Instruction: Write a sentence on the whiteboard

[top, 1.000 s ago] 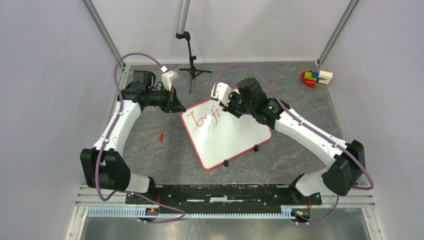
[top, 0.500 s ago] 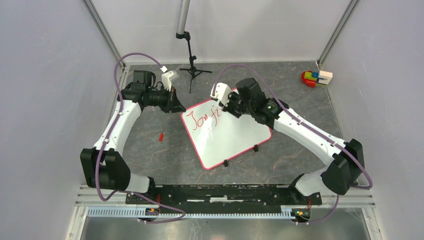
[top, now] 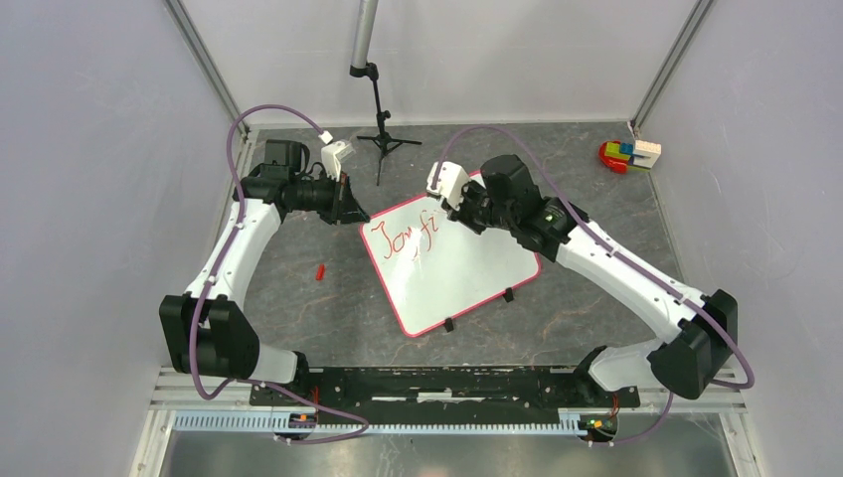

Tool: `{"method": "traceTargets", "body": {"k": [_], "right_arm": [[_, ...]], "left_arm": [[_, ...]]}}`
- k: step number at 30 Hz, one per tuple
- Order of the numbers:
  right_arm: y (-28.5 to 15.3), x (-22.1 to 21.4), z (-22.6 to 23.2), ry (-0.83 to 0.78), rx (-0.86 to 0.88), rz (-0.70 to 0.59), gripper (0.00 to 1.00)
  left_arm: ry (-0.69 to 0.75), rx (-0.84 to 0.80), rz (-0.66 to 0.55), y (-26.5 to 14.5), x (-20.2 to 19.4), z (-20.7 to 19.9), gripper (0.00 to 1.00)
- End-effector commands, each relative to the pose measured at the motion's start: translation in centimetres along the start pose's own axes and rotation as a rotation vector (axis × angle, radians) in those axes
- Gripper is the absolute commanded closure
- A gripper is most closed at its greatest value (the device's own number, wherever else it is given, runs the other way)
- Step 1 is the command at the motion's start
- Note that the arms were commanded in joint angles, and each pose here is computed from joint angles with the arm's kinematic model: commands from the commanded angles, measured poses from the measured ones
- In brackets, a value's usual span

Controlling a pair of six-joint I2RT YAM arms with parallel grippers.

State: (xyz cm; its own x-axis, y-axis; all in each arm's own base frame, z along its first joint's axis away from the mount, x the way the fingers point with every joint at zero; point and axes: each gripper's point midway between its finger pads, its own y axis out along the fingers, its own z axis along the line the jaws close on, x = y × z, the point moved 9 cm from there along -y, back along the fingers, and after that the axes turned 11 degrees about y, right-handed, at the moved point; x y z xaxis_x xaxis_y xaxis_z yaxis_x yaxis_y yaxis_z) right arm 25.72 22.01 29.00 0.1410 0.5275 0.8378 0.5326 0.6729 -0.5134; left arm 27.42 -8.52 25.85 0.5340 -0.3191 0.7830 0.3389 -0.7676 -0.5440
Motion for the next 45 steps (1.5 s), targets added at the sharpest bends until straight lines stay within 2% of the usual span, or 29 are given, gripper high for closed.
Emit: {"method": "traceTargets", "body": {"k": [1, 31, 45], "right_arm": [[-1.1, -0.2, -0.5, 0.017, -0.031, -0.019, 1.0], [1.0, -0.9, -0.7, 0.015, 0.019, 0.001, 1.0], [0.2, -3.8, 0.7, 0.051, 0.04, 0.045, 1.0]], "left_arm": [[0.004, -0.031, 0.029, 0.6, -0.2, -0.4, 0.94], [0.007, -0.031, 0.031, 0.6, -0.3, -0.3, 0.93], [0.007, -0.035, 0.032, 0.7, -0.3, -0.3, 0.93]]}}
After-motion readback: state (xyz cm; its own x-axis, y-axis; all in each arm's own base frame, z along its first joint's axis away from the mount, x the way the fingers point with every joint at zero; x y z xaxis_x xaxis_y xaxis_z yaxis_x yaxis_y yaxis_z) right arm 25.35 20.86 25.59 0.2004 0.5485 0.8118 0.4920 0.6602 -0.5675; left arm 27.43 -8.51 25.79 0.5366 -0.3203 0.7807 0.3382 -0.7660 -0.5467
